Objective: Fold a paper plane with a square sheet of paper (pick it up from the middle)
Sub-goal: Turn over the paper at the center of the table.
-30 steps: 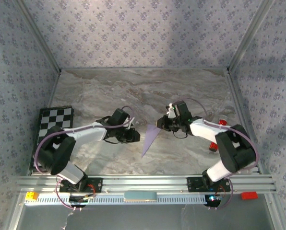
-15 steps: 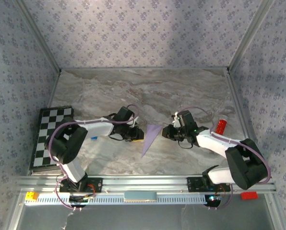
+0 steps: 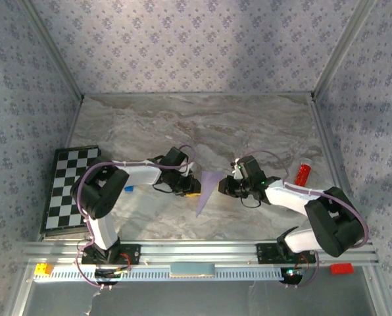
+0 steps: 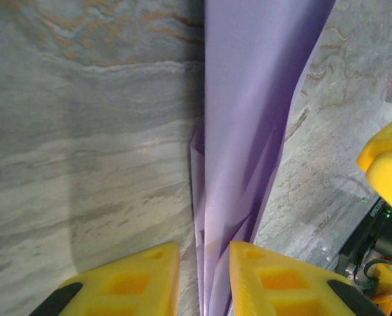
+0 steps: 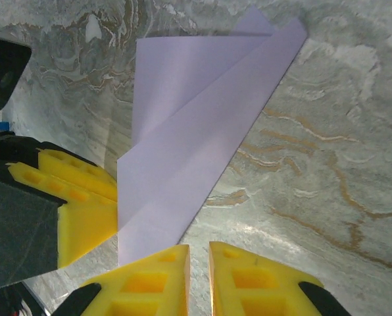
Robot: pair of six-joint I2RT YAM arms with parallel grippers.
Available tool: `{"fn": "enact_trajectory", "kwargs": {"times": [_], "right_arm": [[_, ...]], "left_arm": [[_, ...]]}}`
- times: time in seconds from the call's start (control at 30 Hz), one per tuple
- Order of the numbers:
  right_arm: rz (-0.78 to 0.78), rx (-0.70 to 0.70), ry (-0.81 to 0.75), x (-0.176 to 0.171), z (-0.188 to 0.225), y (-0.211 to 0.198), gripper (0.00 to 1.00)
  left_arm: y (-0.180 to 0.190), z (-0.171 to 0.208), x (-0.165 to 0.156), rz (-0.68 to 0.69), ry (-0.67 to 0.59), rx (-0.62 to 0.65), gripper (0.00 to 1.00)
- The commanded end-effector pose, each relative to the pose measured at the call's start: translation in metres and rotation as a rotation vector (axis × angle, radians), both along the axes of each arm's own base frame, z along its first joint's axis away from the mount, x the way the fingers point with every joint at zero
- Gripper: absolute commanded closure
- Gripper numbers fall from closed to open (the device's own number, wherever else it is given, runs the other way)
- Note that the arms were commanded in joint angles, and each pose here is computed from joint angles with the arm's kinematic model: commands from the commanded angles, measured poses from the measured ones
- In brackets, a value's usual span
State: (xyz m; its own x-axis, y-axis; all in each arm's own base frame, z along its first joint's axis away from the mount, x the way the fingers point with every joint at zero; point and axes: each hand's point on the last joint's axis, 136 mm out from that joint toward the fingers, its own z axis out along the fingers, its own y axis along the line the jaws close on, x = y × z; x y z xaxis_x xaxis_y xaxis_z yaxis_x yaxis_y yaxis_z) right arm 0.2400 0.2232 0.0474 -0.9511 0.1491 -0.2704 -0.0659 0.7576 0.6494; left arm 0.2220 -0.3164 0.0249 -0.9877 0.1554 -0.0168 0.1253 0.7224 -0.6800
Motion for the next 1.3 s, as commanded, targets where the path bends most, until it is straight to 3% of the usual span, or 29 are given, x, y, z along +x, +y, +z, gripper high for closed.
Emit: {"fn": "enact_trajectory", "kwargs": {"times": [0.0, 0.67, 0.83, 1.27], "right_arm": [[-0.015, -0.006, 0.005, 0.000, -0.006, 0.001, 0.83], [0.051, 0.007, 0.037, -0.007, -0.015, 0.024, 0.84], [0.049, -0.001, 0.047, -0.008, -0.020, 0.025, 0.84], [0.052, 0.015, 0.081, -0.013, -0.030, 0.027, 0.85]], "left_arm": [[-0.009, 0.003, -0.003, -0.038, 0.012, -0.018, 0.74], [-0.002, -0.001, -0.016, -0.038, 0.032, 0.001, 0.84], [-0.008, -0.001, -0.018, -0.056, 0.038, -0.012, 0.79], [-0.027, 0.000, -0.022, -0.088, 0.069, -0.093, 0.77]]}}
